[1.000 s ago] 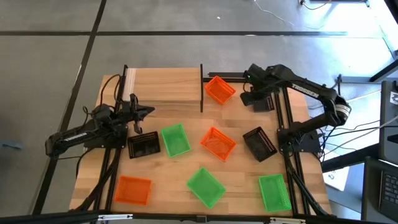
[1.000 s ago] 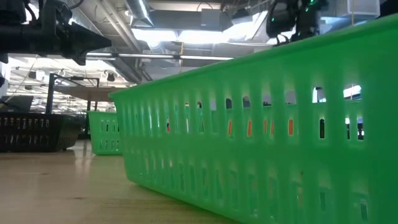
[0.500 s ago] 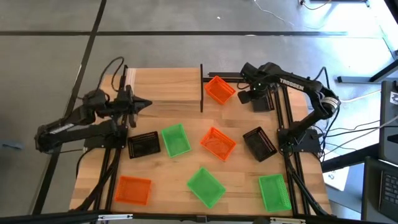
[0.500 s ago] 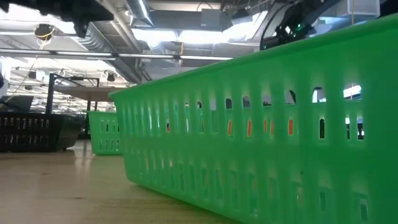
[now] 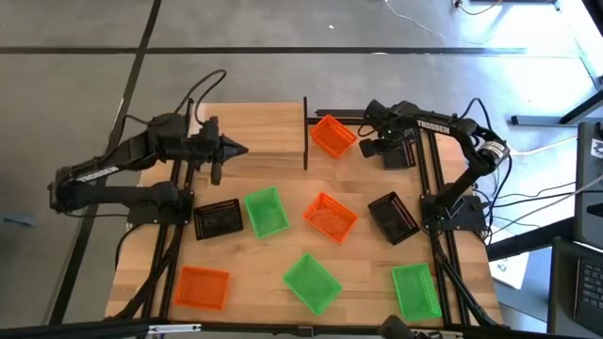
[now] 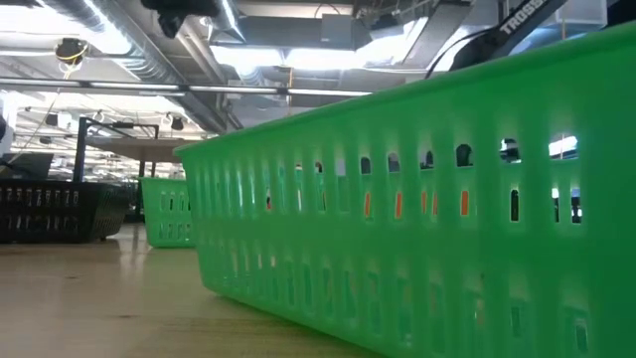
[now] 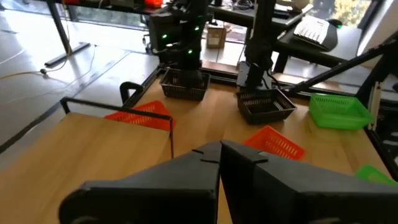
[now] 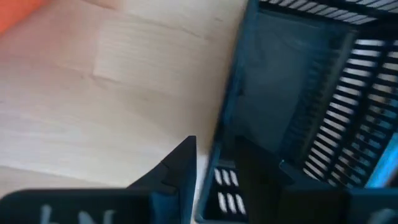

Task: Stack baskets on shelf by color
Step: Put the top right black bin on the shelf

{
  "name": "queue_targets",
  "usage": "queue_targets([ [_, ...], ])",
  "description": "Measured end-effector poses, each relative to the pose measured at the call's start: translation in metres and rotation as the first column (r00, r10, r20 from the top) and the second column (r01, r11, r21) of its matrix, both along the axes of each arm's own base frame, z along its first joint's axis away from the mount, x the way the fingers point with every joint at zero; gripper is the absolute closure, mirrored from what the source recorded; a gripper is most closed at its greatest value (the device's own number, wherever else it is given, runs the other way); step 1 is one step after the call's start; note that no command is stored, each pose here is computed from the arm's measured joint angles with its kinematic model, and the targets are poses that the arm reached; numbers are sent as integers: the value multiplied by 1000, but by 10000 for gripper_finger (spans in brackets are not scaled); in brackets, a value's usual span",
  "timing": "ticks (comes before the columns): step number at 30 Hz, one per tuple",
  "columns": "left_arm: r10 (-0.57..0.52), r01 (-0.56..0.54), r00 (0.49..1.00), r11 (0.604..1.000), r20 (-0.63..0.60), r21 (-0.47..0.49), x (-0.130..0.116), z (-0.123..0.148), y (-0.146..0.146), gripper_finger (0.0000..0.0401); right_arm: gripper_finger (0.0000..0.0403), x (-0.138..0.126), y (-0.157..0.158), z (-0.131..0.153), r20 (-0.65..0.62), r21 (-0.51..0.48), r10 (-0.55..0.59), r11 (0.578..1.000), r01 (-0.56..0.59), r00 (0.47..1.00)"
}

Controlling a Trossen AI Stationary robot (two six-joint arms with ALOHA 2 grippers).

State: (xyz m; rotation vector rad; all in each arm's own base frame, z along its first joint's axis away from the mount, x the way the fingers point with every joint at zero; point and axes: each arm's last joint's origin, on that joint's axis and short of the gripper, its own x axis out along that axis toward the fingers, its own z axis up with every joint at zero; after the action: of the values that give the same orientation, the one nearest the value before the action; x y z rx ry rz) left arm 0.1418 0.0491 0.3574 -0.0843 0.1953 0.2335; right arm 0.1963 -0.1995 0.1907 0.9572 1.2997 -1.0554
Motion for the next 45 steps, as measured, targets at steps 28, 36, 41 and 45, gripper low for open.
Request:
queue_targets([
  [28, 1, 0, 1000, 998, -12, 67, 8, 16, -10, 401, 401, -7, 4, -11, 48, -69, 93, 994, -90, 995],
  [36, 7, -6, 1000, 998, -12, 65, 8, 16, -10, 401, 402, -6, 31, 51, -48, -88, 146, 985, -149, 988],
  [41, 10, -10, 1000, 998, -4, 59, 6, 17, -10, 401, 402, 10, 50, 103, -14, -195, 289, 938, -286, 957],
  [45, 22, -22, 1000, 1000, 19, 4, 4, 18, -11, 401, 403, 30, 67, 144, 19, -309, 563, 790, -530, 826],
])
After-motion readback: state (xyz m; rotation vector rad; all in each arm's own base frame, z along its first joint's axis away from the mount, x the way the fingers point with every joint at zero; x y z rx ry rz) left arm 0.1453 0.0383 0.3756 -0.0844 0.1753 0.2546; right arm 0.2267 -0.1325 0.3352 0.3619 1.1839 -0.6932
